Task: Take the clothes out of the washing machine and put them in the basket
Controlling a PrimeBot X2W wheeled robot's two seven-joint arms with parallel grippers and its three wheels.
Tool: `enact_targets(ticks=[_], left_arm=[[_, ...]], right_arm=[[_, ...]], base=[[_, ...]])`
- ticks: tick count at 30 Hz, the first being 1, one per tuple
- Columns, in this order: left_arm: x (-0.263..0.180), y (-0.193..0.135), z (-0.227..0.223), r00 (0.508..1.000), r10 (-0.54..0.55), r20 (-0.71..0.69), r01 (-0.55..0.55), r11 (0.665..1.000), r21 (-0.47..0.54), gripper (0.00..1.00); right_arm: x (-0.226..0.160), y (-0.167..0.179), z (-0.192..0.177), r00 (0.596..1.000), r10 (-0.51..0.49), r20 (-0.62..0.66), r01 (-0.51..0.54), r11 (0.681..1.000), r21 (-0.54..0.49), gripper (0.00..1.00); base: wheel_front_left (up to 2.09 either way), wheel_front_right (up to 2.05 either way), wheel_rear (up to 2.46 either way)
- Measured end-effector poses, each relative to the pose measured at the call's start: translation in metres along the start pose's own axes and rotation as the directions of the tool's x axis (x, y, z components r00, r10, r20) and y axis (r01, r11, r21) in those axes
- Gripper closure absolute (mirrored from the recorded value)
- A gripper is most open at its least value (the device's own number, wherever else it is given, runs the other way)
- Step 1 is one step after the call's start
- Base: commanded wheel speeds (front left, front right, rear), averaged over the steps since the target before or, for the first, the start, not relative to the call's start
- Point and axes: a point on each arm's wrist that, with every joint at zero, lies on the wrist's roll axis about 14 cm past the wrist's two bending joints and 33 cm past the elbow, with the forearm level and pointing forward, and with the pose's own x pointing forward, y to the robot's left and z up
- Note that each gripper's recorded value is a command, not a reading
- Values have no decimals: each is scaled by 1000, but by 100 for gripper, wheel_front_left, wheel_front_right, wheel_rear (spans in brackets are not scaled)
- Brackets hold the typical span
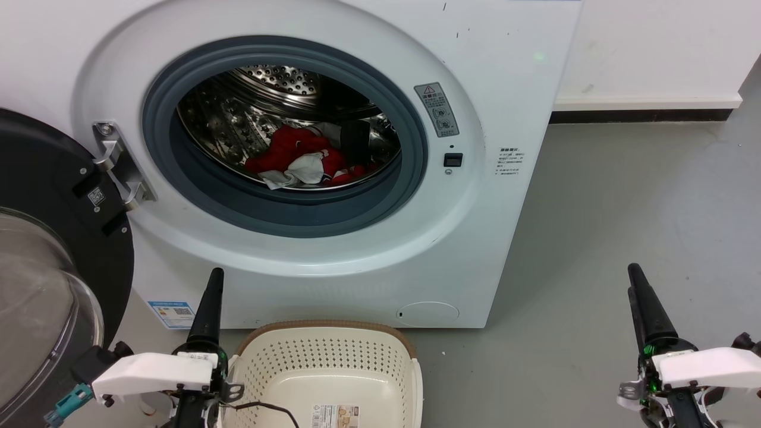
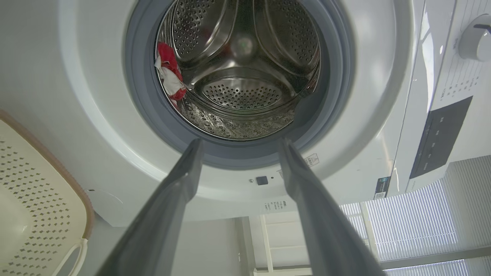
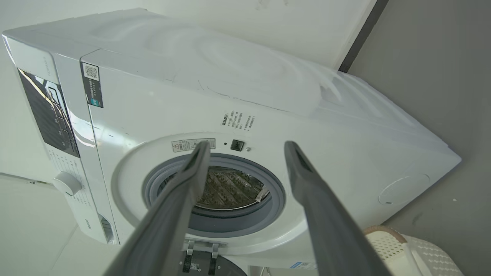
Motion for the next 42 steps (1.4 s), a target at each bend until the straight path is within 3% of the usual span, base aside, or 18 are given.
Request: enact_targets(ticks=[6, 13, 24, 42], left_arm=[[1, -7, 1, 1000, -21, 4, 20, 988, 150, 0], [1, -14, 1, 999, -46, 2, 43, 946, 322, 0], [1, -24, 1, 996, -86, -6, 76, 850, 521, 0], [3, -27, -1, 994, -107, -16, 86, 692, 717, 0]], right_arm=[[0, 8, 1, 1000, 25, 2, -25, 984, -178, 0], [-3, 11, -3, 999, 37, -7, -37, 943, -332, 0], [-6, 13, -5, 999, 50, -10, -48, 860, -508, 0], [-7, 19, -9, 997, 70, -39, -77, 704, -706, 0]], base=[[0, 0, 0], [0, 0, 0], [0, 0, 0], [0, 0, 0]])
